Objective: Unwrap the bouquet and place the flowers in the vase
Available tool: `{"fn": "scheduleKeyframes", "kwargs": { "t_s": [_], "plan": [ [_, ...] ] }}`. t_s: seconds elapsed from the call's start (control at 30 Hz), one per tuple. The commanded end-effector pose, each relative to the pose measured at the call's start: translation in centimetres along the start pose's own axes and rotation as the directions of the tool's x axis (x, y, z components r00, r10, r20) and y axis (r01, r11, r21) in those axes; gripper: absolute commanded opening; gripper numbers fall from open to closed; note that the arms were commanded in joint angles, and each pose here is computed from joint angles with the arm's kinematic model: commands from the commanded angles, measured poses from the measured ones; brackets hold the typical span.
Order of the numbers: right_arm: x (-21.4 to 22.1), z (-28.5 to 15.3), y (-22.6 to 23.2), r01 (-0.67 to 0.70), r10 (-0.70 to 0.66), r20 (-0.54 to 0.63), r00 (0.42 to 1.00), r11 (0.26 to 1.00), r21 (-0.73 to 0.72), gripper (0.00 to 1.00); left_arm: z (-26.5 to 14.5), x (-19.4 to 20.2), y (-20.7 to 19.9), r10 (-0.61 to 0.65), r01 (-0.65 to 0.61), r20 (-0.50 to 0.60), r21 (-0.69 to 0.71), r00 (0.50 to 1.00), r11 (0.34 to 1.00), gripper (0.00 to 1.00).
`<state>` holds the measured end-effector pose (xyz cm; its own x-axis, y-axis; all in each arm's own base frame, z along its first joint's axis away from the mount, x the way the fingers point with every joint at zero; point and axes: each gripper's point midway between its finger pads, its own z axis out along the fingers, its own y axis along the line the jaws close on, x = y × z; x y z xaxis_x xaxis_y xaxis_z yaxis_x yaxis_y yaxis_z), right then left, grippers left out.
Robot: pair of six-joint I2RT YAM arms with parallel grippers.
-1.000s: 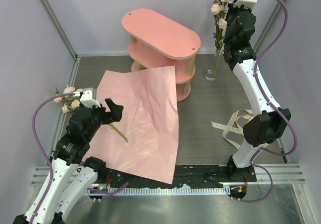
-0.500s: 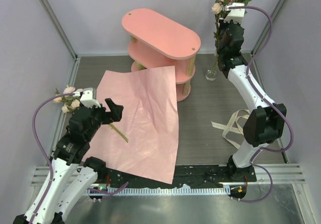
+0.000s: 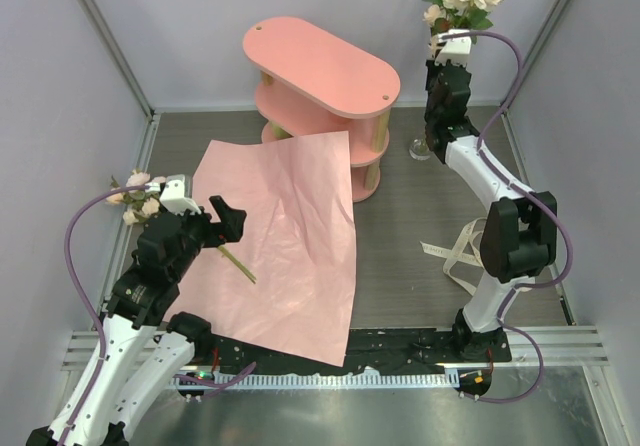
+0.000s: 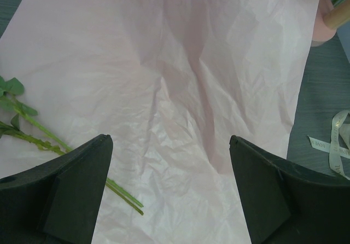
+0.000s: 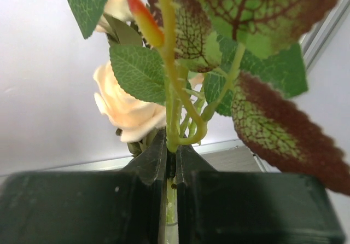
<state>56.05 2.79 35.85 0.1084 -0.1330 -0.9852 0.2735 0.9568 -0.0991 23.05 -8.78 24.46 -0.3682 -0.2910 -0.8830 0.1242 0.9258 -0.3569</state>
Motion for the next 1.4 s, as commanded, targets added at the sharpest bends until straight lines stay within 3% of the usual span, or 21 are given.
{"fn": "scheduleKeyframes", "kwargs": {
  "t_s": [0.0,0.27,0.37,0.4,0.47,0.5,0.57,0.6,0.63,0.83,0.9,0.93,1.0,1.03,1.13,1.27,1.37],
  "plan": [
    [-1.5,0.0,-0.9,-0.077,0.074,0.078,0.994,0.996,0.043,0.02,0.1,-1.4,-0.5,0.001,-0.002,0.049,0.018,0.999,1.0,0.92],
    [0.1,-0.3,-0.6,-0.088,0.086,0.062,0.994,0.995,0.035,0.08,0.1,-1.5,-0.4,0.0,-0.001,0.05,0.016,0.999,1.0,0.92],
    [-0.2,-0.6,-0.9,-0.077,0.076,0.037,0.996,0.996,0.038,0.29,0.1,-1.4,-0.3,-0.001,0.0,0.049,0.013,0.999,1.0,0.92],
    [-0.4,-0.9,-1.1,-0.098,0.097,0.03,0.995,0.994,0.047,0.42,0.1,-1.5,-0.3,-0.003,0.003,0.052,0.011,0.999,1.0,0.92],
    [-0.7,-1.8,-2.2,-0.117,0.118,-0.006,0.993,0.989,0.088,0.55,0.2,-1.5,-0.3,-0.005,0.004,0.05,0.014,0.999,1.0,0.92],
    [-2.3,-2.6,-2.9,-0.172,0.171,0.01,0.985,0.98,0.099,0.69,0.2,-1.5,-0.2,-0.007,0.007,0.049,0.012,0.999,1.0,0.92],
    [-1.7,-3.8,-3.3,-0.179,0.186,-0.065,0.98,0.978,0.106,0.76,0.3,-1.5,-0.1,-0.009,0.009,0.05,0.011,0.999,1.0,0.92],
    [-2.8,-4.7,-3.6,-0.201,0.209,-0.072,0.975,0.974,0.102,0.87,0.3,-1.5,0.1,-0.013,0.013,0.05,0.002,0.999,1.0,0.92],
    [-1.7,-5.6,-3.7,-0.207,0.221,-0.14,0.965,0.972,0.109,0.9,0.4,-1.5,0.1,-0.015,0.015,0.051,0.001,0.999,1.0,0.92],
    [2.3,-12.6,-5.1,-0.231,0.263,-0.37,0.891,0.964,0.127,0.91,0.6,-1.3,0.5,-0.018,0.019,0.042,-0.014,0.999,1.0,0.92],
    [3.7,-14.8,-4.1,-0.305,0.314,-0.425,0.849,0.948,0.091,0.92,0.8,-1.0,0.6,-0.019,0.019,0.032,-0.022,0.999,1.0,0.93],
    [6.6,-16.7,-3.5,-0.31,0.303,-0.495,0.814,0.948,0.07,0.92,0.8,-1.0,0.8,-0.02,0.021,0.03,-0.032,0.999,0.999,0.92],
    [7.2,-19.5,-2.0,-0.431,0.369,-0.543,0.754,0.902,0.015,0.92,1.1,-0.8,1.1,-0.027,0.028,0.021,-0.051,0.999,0.998,0.92],
    [10.0,-22.1,0.4,-0.491,0.348,-0.63,0.694,0.869,-0.062,0.92,1.2,-0.7,1.5,-0.032,0.034,0.021,-0.073,0.999,0.997,0.92],
    [11.8,-28.2,4.0,-0.591,0.327,-0.709,0.625,0.791,-0.156,0.93,1.7,-0.1,2.3,-0.057,0.056,-0.006,-0.129,0.998,0.99,0.92],
    [11.6,-35.2,8.0,-0.654,0.254,-0.753,0.607,0.697,-0.292,0.93,2.7,1.4,5.5,-0.103,0.076,-0.066,-0.331,0.992,0.94,0.92],
    [10.9,-39.2,9.5,-0.665,0.196,-0.762,0.617,0.648,-0.371,0.93,3.9,3.5,7.3,-0.171,0.074,-0.174,-0.459,0.97,0.885,0.92]
  ]
}}
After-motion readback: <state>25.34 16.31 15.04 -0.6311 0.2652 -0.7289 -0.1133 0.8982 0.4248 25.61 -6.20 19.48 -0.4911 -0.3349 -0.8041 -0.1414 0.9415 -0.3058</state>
